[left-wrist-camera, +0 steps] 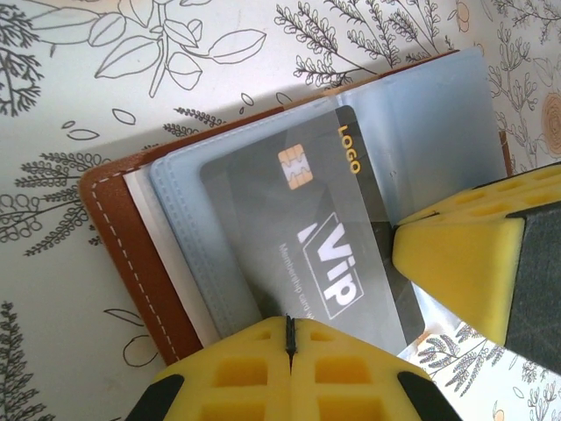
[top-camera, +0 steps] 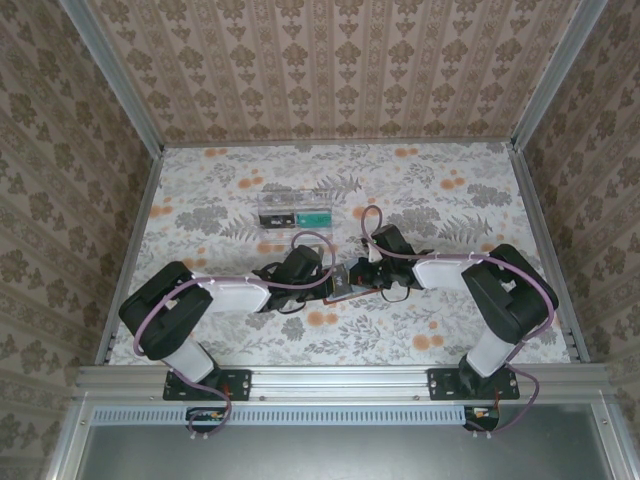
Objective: Take the credit cards out of the card holder
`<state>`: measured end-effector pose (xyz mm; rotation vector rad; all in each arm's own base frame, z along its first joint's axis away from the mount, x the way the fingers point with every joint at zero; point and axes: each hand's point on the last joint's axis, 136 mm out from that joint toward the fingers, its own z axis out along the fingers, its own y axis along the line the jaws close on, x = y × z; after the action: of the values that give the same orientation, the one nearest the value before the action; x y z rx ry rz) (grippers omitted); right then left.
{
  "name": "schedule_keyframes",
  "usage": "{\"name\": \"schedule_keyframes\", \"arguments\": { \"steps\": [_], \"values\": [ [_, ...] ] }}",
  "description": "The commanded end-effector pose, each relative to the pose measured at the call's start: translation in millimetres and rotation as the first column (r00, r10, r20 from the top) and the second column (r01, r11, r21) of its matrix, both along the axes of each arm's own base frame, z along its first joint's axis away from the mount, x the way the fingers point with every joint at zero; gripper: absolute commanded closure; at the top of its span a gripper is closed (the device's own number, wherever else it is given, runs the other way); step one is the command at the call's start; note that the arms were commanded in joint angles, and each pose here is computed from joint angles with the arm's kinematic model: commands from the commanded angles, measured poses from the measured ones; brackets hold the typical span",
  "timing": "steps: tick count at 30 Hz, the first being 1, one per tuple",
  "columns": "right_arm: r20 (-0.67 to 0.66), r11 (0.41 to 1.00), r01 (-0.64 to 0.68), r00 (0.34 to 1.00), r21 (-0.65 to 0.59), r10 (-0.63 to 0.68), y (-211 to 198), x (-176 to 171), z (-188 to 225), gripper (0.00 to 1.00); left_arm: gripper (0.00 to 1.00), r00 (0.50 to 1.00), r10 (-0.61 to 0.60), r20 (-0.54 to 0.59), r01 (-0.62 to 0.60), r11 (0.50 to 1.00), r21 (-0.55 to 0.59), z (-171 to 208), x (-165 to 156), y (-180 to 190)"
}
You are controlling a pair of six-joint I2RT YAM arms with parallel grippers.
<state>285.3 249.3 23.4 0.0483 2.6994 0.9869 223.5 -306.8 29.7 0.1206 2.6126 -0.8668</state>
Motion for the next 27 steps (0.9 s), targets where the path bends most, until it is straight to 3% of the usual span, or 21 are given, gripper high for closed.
{"name": "schedule_keyframes", "arguments": {
  "steps": [1, 17, 27],
  "values": [
    [-0.026, 0.999, 0.040, 0.999, 0.004, -0.040, -14, -3, -6, 1.00, 1.00, 0.999, 0.011, -0.049, -0.008, 0.998, 0.062, -15, -6, 9],
    [0.059, 0.992, 0.124, 0.990, 0.037, -0.126, -59, -2, 27, 1.00, 1.00, 0.999, 0.009, -0.050, -0.006, 0.997, 0.070, -14, -7, 12],
    [0.151, 0.992, 0.117, 0.981, 0.039, -0.122, -68, -6, 56, 1.00, 0.97, 1.000, -0.014, -0.006, 0.013, 1.000, -0.018, 14, -1, -5]
  ]
}}
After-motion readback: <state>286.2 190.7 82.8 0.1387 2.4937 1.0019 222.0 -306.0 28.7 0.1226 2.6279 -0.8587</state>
